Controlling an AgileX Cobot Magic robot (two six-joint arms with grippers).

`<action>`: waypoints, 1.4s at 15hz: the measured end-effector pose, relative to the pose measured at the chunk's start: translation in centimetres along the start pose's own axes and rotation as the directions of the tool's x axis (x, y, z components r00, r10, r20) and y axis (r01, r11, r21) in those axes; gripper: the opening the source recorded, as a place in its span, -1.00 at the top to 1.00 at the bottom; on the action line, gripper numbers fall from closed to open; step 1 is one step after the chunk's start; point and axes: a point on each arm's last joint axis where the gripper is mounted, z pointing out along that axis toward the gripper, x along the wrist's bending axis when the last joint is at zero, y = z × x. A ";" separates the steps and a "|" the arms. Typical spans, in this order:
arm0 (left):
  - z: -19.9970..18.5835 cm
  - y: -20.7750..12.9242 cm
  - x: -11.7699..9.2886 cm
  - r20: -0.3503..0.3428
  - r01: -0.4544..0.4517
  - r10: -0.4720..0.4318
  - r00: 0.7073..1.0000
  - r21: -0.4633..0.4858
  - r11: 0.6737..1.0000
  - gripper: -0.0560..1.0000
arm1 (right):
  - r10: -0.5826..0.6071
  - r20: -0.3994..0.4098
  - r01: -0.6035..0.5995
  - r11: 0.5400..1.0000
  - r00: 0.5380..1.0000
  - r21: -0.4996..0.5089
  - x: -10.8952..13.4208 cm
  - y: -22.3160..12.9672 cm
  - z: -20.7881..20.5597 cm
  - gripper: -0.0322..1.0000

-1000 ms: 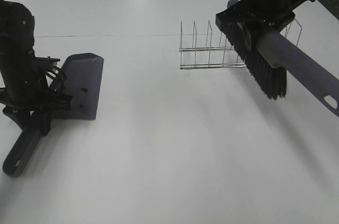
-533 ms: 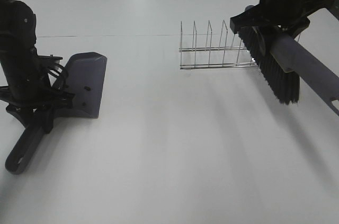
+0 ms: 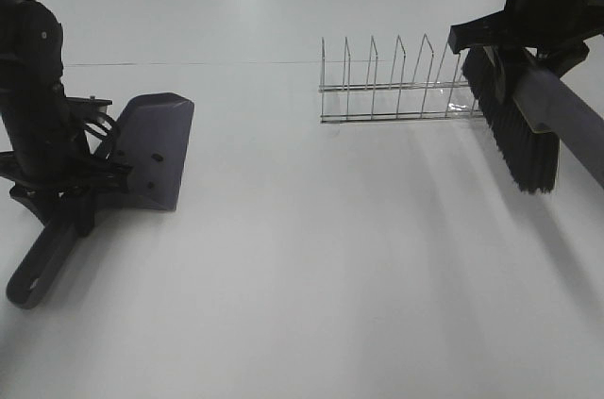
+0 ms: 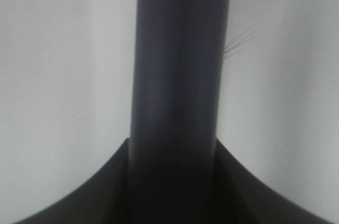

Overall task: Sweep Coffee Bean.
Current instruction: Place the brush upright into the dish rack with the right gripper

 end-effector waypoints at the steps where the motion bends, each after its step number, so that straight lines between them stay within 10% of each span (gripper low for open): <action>1: -1.1 -0.2 0.1 -0.006 -0.007 0.007 1.000 -0.030 1.000 0.27 | 0.005 0.001 -0.005 1.000 1.000 0.023 -0.1 0.1 0.9 0.35; 21: -3.5 -0.9 0.1 0.000 -0.017 0.017 1.000 -0.058 0.998 0.27 | 0.015 -0.109 -0.018 1.000 0.994 -0.018 -2.5 7.7 8.3 0.35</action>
